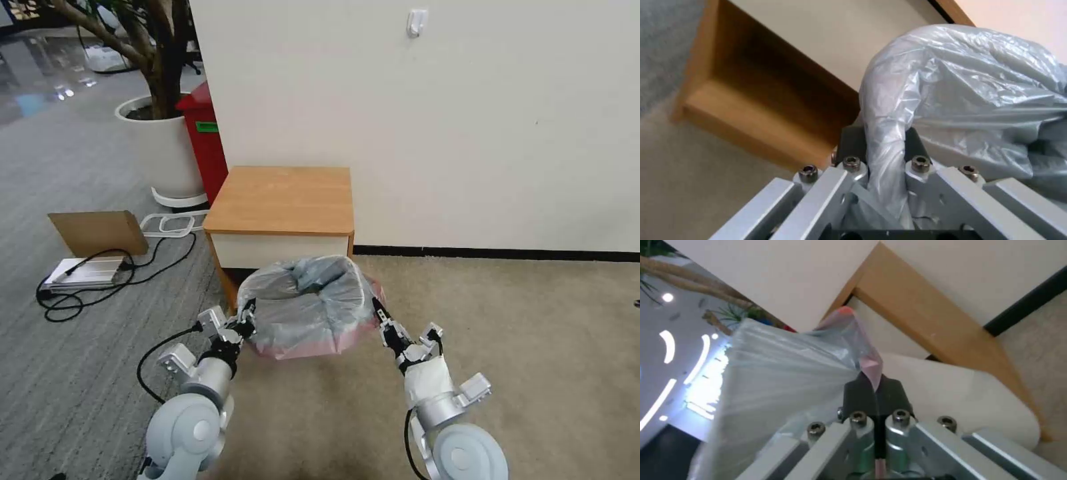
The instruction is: Pick up the garbage bag from the table and place it over the trash can.
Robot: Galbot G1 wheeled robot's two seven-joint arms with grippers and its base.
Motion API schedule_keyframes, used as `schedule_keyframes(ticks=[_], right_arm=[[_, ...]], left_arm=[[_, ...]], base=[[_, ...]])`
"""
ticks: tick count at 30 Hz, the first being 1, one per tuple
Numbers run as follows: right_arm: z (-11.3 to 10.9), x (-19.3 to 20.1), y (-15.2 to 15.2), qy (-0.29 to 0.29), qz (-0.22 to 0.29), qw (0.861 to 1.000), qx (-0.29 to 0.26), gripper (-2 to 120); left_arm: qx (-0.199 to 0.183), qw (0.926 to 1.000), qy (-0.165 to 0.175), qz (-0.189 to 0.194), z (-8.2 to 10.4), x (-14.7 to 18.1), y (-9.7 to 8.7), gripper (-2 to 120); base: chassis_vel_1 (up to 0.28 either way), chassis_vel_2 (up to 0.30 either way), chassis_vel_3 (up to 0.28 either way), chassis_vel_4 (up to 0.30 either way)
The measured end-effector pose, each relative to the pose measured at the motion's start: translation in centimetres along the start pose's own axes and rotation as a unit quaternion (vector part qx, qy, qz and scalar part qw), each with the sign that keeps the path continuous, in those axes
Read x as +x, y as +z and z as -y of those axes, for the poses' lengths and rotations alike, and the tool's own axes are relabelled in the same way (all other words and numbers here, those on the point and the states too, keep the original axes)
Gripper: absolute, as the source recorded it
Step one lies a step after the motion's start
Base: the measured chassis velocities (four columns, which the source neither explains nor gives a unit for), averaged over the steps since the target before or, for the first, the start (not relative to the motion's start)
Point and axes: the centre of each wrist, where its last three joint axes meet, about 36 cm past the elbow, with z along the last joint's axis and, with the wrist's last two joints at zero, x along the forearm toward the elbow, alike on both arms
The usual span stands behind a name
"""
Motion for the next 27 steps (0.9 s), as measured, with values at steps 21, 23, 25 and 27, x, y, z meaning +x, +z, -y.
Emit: schedule_keyframes(ticks=[21,23,25,27], right_arm=[[-1.7,1.4,-2.5,-0.002,0.024,0.996,0.091,35],[-2.3,1.4,-2.9,-0.012,0.033,0.997,0.074,41],[-2.4,1.2,-3.2,-0.018,0.037,0.997,0.062,47],[-1.8,0.6,-3.4,-0.027,0.041,0.998,0.045,55]], left_arm=[[0.009,0.9997,-0.011,-0.018,-1.0,0.0,-0.3,5],[0.010,0.9997,-0.011,-0.018,-1.1,0.0,-0.4,5],[0.015,0.9997,-0.009,-0.019,-1.1,0.1,-0.4,5],[0.027,0.9993,-0.002,-0.025,-0.9,0.3,-0.4,5]], base=[[0.000,0.000,0.000,0.000],[0.000,0.000,0.000,0.000],[0.000,0.000,0.000,0.000],[0.000,0.000,0.000,0.000]])
